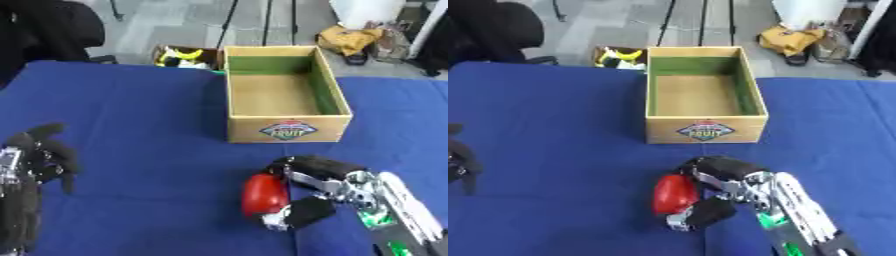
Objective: Pick up objects on the table and place them in the box.
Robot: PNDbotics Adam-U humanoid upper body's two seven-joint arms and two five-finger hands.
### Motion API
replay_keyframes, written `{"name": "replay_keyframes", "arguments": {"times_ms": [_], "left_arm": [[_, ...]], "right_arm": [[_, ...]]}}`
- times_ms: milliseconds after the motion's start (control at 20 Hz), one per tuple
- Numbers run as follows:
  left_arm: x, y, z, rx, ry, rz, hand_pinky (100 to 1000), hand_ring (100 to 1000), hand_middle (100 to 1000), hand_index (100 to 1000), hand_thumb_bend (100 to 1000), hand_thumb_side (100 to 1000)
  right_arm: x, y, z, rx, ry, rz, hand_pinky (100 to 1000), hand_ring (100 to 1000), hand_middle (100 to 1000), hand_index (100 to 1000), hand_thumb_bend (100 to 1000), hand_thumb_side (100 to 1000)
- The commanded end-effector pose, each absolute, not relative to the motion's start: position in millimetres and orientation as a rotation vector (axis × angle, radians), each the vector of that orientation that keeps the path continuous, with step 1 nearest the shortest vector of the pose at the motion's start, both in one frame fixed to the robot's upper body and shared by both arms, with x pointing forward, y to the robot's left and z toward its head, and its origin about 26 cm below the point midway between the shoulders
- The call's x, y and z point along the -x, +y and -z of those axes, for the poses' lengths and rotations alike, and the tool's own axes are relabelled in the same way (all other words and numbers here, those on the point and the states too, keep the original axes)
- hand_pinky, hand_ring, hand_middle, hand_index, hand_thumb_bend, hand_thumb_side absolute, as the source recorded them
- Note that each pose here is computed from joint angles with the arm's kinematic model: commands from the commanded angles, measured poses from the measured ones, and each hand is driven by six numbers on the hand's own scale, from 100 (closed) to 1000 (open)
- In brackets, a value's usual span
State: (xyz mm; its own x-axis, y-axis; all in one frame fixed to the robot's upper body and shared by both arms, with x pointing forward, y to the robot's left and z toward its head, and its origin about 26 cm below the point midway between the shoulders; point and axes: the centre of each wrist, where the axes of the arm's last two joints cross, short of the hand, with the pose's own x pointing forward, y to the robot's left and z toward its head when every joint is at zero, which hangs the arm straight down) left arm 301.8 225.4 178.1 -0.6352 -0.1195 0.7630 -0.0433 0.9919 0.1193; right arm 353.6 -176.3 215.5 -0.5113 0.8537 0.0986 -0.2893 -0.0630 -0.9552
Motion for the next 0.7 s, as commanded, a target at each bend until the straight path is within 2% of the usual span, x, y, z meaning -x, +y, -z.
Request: {"name": "replay_keyframes", "arguments": {"times_ms": [50,350,700], "left_arm": [[-299.5,223.9,-185.3,-0.11,-2.289,0.126,207,411,439,741,100,1000],[-299.5,224.1,-185.1,-0.11,-2.288,0.125,207,411,439,741,100,1000],[-299.5,224.1,-185.0,-0.111,-2.287,0.124,207,411,439,741,100,1000]], "right_arm": [[-352.8,-175.1,-221.7,0.676,-1.392,-1.693,622,746,778,901,406,775],[-352.9,-174.4,-221.0,0.677,-1.421,-1.678,499,648,716,879,336,731],[-353.8,-174.7,-219.3,0.659,-1.443,-1.649,398,595,681,857,360,639]]}}
